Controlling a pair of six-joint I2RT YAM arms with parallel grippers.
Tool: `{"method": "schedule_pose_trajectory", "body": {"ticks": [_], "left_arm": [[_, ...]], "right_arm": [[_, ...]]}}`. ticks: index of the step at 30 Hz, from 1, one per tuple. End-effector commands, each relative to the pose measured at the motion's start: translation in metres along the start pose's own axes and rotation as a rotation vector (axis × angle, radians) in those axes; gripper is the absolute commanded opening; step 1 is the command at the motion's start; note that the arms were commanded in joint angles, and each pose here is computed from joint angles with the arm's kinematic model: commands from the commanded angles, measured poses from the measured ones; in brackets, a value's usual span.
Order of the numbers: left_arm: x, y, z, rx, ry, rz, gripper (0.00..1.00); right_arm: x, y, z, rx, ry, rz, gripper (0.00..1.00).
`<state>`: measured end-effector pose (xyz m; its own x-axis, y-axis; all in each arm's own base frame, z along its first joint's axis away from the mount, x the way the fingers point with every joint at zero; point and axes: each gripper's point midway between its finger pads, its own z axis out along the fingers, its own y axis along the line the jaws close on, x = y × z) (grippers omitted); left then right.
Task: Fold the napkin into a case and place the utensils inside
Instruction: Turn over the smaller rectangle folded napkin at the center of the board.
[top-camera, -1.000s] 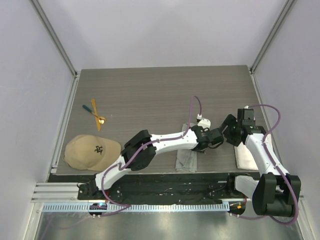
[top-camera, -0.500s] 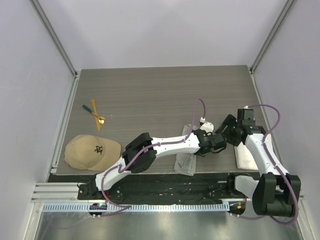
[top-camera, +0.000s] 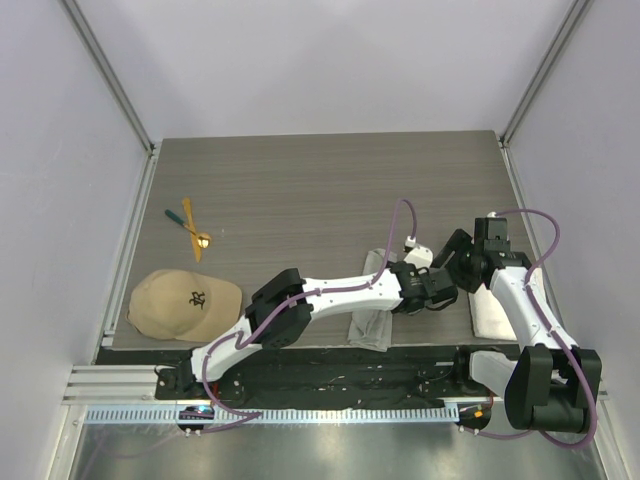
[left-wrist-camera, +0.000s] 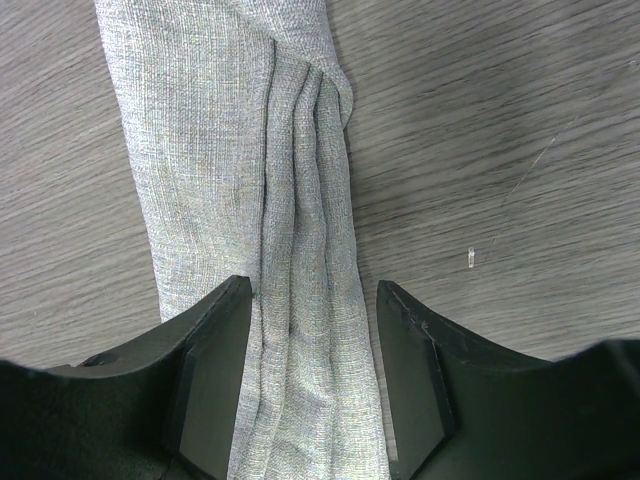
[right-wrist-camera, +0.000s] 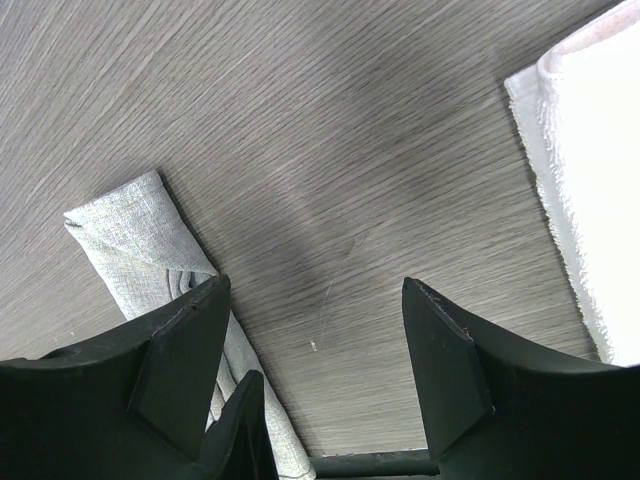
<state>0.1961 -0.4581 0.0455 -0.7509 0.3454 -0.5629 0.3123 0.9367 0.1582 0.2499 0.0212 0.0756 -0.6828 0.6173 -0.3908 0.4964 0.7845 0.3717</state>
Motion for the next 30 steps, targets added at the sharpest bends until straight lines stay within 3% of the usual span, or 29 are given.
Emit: {"method": "schedule_pose_trajectory", "body": {"ticks": [1,9,16,25,30], "left_arm": [[-0.016,0.001,-0.013,0.005,-0.045,-0.022,0.57],[-0.006,0.009,-0.003,-0.042,-0.023,-0.021,0.57],[0.0,0.002,0.004,0.0,-0.002,-0.034,0.46],[0.004,-0.001,0.008,0.008,0.009,-0.035,0.51],[0.005,-0.004,0.013,0.031,0.01,-0.048,0.39]], "right_arm": [[-0.006,0.003,0.001,-0.017,-0.022,-0.011,0.74],[-0.005,0.003,0.002,-0.018,-0.018,-0.011,0.74],[-0.004,0.001,0.003,-0.014,-0.017,-0.011,0.74],[-0.005,0.0,0.005,-0.003,-0.017,-0.003,0.74],[-0.006,-0.003,0.005,0.005,-0.018,0.008,0.75]]}}
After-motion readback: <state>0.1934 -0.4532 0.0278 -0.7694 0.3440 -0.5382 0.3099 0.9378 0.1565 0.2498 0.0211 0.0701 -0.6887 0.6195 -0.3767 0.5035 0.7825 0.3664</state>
